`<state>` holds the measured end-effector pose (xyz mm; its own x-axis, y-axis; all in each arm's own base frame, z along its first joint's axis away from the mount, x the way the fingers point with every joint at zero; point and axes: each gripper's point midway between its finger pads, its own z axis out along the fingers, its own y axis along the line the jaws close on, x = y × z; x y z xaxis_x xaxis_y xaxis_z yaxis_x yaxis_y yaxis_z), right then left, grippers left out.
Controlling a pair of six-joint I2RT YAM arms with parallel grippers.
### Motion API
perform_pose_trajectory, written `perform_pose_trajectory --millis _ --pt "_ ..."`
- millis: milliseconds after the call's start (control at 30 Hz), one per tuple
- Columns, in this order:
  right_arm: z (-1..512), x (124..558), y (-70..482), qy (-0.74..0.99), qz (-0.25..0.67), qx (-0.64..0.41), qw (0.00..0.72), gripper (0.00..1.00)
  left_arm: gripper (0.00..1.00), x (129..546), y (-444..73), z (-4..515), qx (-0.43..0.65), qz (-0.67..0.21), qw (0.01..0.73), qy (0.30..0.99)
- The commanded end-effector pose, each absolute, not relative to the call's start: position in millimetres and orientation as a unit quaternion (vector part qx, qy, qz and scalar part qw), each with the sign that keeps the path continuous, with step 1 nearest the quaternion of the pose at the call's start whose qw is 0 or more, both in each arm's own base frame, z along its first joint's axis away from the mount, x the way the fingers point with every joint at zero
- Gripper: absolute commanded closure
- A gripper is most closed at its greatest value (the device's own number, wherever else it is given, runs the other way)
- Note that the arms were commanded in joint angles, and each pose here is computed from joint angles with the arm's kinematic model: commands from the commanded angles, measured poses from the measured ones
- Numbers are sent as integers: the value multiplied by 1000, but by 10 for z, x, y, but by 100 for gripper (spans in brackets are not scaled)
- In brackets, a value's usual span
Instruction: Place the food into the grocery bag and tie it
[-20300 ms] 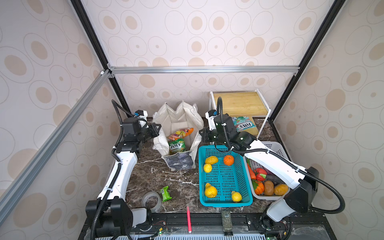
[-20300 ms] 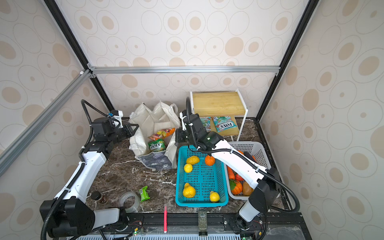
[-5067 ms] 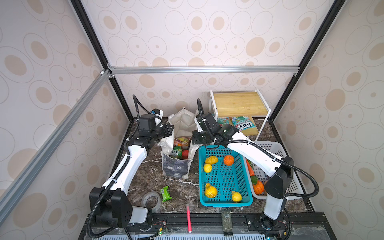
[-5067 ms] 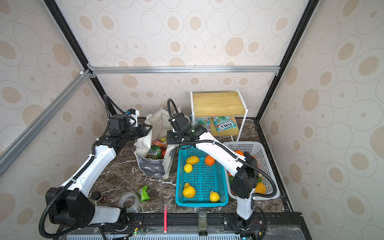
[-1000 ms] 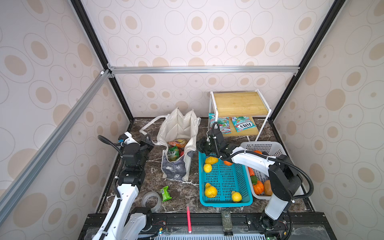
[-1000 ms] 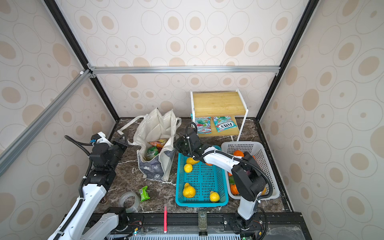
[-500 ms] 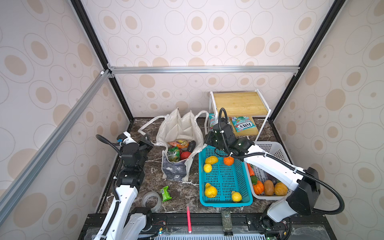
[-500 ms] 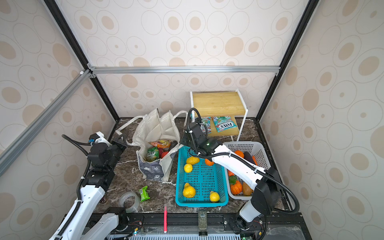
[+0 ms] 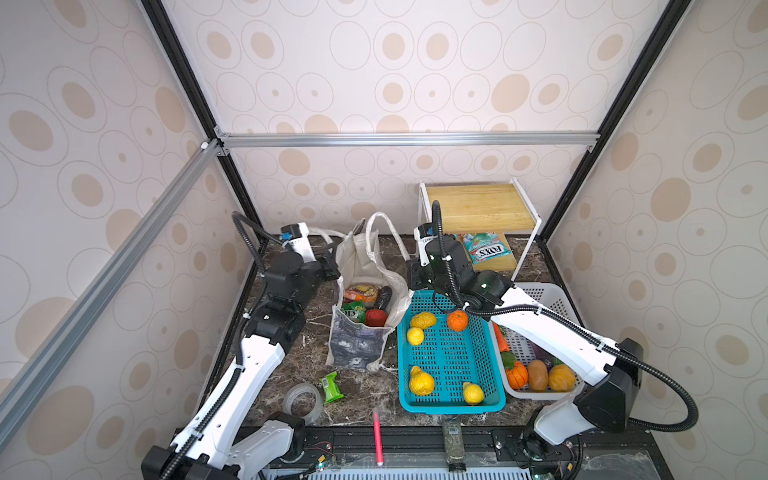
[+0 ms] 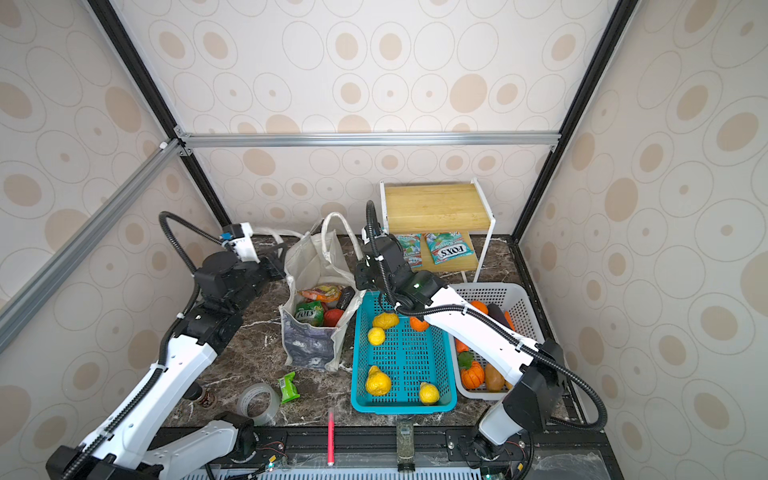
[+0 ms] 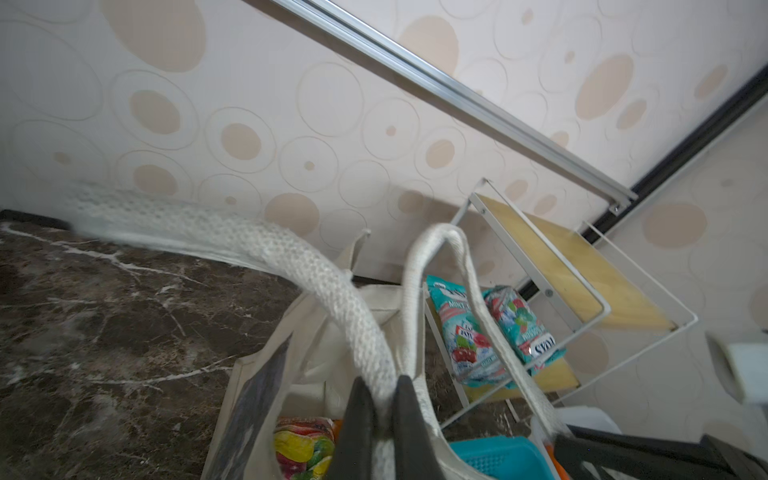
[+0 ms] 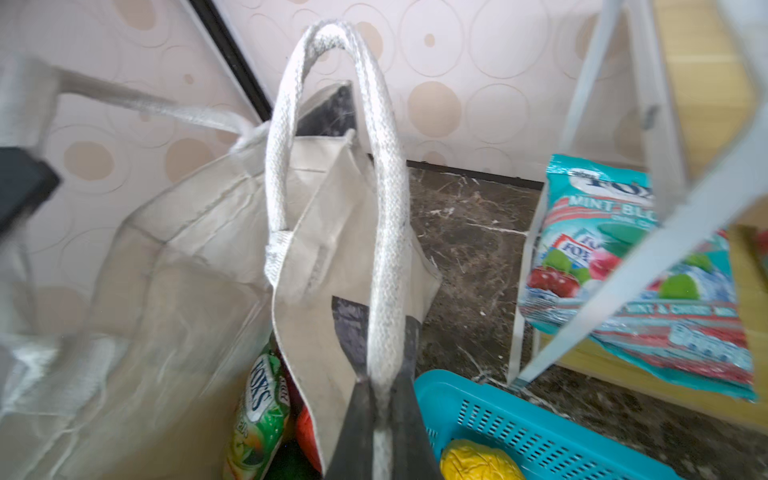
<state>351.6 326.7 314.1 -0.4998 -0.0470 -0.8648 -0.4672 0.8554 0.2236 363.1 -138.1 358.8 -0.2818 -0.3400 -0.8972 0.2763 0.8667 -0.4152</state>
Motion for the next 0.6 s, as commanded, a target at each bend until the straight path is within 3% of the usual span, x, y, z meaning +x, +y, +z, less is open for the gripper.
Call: perform_pose_trajectory --millis 0,367,567 --pt "3181 3428 3554 811 272 -212 472 100 100 3499 -1735 3871 96 -258 618 737" --pt "2949 3467 3510 822 263 -191 468 100 96 3398 -2374 3699 213 -253 544 771" --pt "2876 3425 3456 815 285 -165 476 100 83 3414 -2516 3750 219 -277 535 768"
